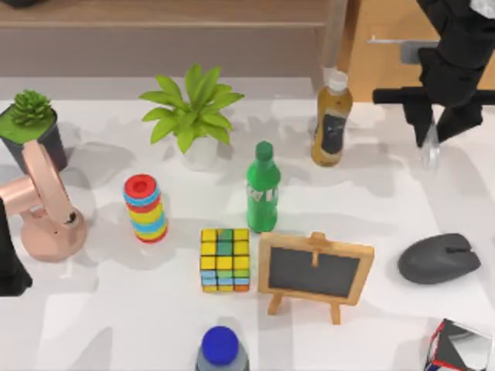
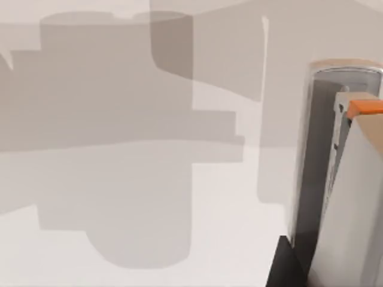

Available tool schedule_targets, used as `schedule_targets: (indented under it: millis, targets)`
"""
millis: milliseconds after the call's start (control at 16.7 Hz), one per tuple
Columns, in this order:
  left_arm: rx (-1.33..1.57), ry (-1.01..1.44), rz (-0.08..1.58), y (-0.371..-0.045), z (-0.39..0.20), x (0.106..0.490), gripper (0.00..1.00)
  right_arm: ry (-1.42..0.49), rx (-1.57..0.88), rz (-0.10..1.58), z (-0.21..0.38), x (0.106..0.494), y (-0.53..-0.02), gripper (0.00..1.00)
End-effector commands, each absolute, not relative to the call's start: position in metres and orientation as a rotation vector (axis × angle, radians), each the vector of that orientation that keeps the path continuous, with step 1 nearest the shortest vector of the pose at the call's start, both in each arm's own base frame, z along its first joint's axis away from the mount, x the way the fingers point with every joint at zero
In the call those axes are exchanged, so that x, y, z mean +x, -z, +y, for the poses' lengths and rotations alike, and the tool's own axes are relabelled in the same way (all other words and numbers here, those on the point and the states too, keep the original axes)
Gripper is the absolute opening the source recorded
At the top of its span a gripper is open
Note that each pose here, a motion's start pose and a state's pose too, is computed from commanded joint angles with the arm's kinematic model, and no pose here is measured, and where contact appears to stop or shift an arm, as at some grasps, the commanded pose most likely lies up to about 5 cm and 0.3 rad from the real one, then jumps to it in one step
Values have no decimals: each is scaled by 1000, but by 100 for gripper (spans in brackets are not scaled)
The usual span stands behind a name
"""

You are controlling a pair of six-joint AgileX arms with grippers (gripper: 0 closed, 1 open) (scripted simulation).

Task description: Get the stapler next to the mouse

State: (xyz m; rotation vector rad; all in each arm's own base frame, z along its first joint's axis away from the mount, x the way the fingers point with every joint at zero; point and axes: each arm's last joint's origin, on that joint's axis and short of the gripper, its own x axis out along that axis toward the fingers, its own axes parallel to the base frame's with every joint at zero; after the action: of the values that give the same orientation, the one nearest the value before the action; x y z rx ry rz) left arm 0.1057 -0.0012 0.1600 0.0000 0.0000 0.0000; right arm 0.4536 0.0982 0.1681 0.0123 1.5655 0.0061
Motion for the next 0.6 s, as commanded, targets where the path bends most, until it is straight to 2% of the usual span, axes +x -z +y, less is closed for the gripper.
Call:
schedule_targets:
  millis: [600]
  targets:
    - [0, 0, 0, -160, -1, 106, 100, 3, 19, 1566, 94, 454, -168, 0]
